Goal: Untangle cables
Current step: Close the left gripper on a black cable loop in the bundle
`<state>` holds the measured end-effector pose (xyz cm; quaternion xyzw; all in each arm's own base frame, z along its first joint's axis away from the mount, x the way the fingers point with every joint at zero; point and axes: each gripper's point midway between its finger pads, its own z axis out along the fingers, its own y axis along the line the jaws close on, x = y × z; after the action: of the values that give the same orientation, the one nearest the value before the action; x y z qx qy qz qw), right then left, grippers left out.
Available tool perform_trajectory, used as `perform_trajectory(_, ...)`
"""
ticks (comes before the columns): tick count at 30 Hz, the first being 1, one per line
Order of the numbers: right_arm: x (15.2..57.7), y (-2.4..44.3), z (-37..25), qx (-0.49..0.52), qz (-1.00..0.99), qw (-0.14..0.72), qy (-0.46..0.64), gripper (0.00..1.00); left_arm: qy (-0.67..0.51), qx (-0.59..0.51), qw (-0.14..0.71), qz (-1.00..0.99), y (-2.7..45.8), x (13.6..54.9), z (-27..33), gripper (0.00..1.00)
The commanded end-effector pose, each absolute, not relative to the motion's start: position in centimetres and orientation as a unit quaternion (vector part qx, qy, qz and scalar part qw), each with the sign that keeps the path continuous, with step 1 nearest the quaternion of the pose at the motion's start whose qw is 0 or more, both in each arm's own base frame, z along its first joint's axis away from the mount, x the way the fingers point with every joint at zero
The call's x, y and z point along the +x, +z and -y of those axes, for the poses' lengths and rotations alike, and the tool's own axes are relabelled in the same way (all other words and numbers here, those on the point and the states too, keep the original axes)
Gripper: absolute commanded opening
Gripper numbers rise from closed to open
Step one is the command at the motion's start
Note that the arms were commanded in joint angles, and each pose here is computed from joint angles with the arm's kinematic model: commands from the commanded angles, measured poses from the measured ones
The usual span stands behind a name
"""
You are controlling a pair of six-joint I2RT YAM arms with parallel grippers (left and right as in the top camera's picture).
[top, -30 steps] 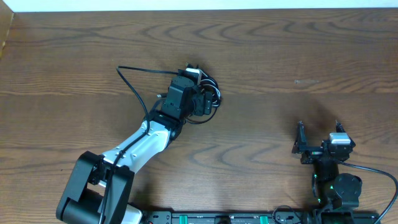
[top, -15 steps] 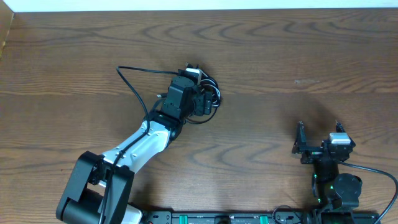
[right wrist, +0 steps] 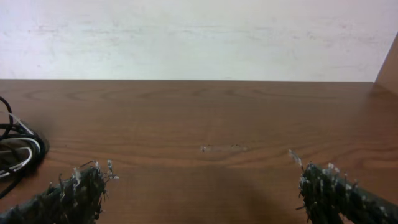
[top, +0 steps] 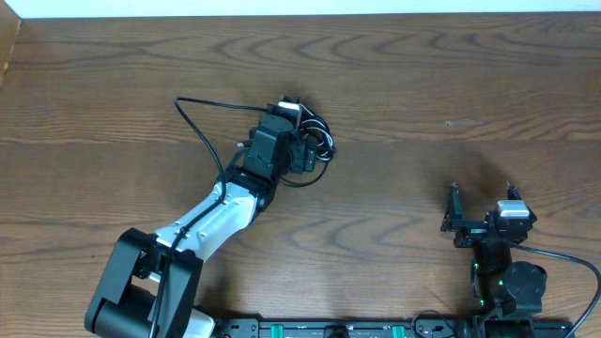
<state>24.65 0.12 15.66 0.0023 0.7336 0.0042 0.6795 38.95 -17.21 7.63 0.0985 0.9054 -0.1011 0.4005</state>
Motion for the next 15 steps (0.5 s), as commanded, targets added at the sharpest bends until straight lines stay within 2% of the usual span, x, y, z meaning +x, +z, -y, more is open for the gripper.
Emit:
perform_trajectory(1,24.62,15.64,0.00,-0.002,-0.733,0.680,-0.002,0.99,-0.080,0.115,0.402,-0.905,7.23,39.65,17.09,0.90)
perform_trajectory(15,24.62,15.64,0.00,-0.002,-0.733,0.680,-0.002,0.99,-0.078,0.117,0.395,-0.908,6.49,39.55,17.15,0.90)
